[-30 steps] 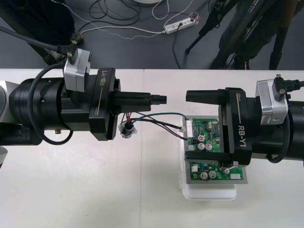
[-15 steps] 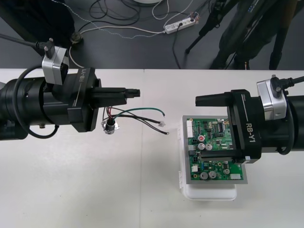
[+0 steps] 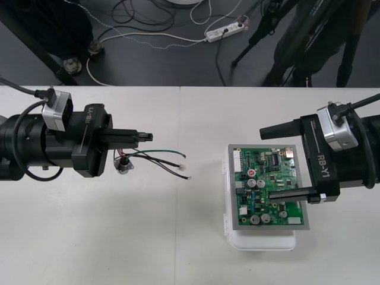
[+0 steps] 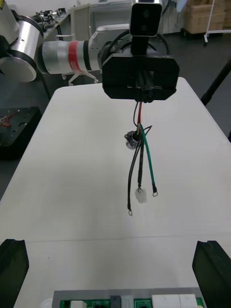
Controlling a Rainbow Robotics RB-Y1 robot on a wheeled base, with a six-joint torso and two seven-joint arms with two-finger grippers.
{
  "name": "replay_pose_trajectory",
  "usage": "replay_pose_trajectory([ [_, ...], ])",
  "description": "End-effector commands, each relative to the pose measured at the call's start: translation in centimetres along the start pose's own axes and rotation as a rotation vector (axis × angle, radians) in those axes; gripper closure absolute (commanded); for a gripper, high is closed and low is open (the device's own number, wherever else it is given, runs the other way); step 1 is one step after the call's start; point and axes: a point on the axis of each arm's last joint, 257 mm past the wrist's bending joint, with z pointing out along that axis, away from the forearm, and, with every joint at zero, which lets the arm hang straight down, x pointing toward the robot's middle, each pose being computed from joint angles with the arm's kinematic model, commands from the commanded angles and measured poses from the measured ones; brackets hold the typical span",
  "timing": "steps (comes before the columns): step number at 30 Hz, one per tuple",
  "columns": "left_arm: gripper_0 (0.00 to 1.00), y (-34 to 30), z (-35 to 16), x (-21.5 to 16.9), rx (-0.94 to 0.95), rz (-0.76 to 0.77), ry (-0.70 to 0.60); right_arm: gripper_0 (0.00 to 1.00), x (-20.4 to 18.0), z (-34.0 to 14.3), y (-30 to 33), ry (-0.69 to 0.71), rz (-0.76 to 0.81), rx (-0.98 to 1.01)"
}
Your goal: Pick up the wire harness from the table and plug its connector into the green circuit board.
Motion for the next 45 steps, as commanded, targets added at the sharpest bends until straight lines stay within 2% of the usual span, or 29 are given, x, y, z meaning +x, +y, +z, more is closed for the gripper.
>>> replay_pose_trajectory([
  [1,1.00,-0.4,-2.1,0.9,-0.002,0.064,-0.004,0.00,0.6,-2.1,-2.4,0.055,0.007,0.072],
  [13,1.00,1.1,-4.6,6.3,-0.089,0.077,0.054,0.00,3.7,-4.5,-3.6,0.218,-0.021,0.120],
  [19,1.00,-0.1,-4.4,9.6,-0.074,-0.010,0.075,0.00,6.0,-5.9,-2.9,0.310,-0.002,0.108],
  [28,1.00,-1.3,-4.3,14.5,-0.062,-0.031,0.108,0.00,10.3,-7.3,-1.7,0.490,-0.006,0.057],
  [40,1.00,-1.5,-4.5,18.0,-0.051,0.015,0.143,0.00,15.2,-9.4,-0.6,0.725,-0.059,0.002],
  [45,1.00,-1.5,-4.5,18.9,-0.054,0.022,0.150,0.00,16.6,-10.0,0.9,0.781,-0.054,-0.043],
])
